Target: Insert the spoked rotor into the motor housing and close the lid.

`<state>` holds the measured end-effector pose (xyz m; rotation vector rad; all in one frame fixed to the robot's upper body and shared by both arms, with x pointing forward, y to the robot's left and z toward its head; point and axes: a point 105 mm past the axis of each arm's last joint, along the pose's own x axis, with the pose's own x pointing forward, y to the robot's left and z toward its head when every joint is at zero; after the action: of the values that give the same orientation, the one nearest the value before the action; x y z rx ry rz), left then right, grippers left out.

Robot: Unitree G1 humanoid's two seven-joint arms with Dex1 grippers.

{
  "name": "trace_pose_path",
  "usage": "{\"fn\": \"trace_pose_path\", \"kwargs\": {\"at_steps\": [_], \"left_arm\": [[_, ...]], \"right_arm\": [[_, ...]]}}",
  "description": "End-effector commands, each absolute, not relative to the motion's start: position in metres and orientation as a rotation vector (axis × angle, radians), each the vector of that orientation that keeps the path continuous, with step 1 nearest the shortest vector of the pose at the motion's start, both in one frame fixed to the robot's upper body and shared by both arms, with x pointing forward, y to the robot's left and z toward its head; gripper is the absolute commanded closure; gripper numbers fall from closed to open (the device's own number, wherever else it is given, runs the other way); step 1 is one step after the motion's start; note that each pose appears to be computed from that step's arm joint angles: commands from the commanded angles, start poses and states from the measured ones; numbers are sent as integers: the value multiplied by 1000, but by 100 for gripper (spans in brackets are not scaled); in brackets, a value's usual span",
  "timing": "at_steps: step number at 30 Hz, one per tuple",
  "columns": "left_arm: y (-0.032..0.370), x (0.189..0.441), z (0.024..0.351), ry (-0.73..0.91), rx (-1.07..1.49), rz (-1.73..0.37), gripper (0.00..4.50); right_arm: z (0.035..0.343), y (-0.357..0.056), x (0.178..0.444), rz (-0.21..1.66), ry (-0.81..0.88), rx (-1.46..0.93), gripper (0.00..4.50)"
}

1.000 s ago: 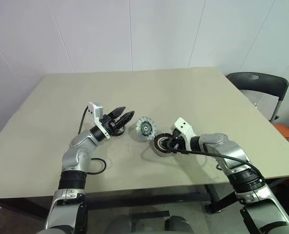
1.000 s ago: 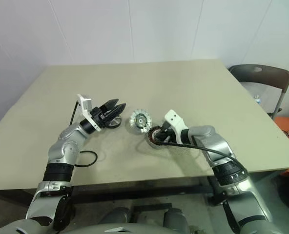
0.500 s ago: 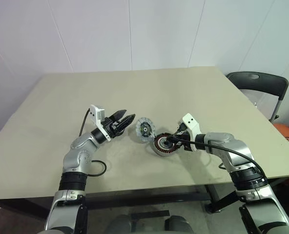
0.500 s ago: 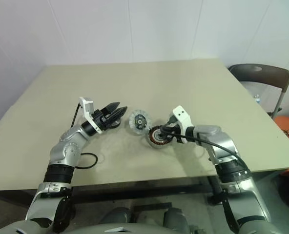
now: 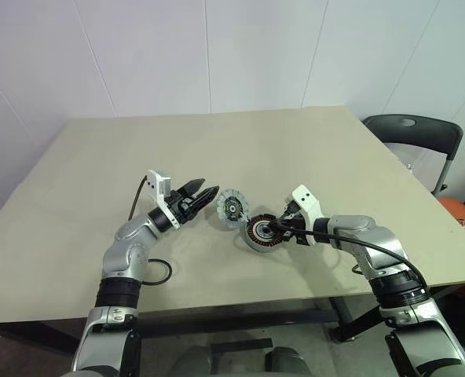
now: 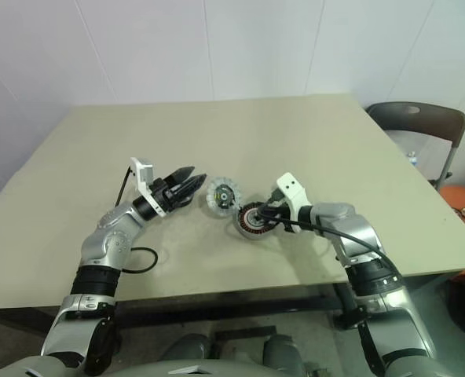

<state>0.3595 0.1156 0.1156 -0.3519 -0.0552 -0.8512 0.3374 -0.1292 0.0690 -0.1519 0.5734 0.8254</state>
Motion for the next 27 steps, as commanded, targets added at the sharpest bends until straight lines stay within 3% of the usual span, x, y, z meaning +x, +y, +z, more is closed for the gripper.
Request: {"fn": "trace_pose_path", "kwargs": {"at_steps": [1, 5, 13, 19, 27], "left_arm": [[124, 359, 129, -109, -336, -848, 121], [143, 354, 131, -123, -381, -799, 121], [183, 320, 112, -47, -550, -646, 121], [202, 312, 106, -11, -740, -511, 121], [201, 314, 62, 230, -895, -392, 121]], "right_arm": [[81, -120, 342, 841, 502, -156, 448], [92, -123, 347, 831, 458, -151, 448], [102, -133, 340, 871, 438, -162, 448], [106, -139, 341, 868, 433, -182, 448], [105, -141, 341, 860, 434, -186, 448]]}}
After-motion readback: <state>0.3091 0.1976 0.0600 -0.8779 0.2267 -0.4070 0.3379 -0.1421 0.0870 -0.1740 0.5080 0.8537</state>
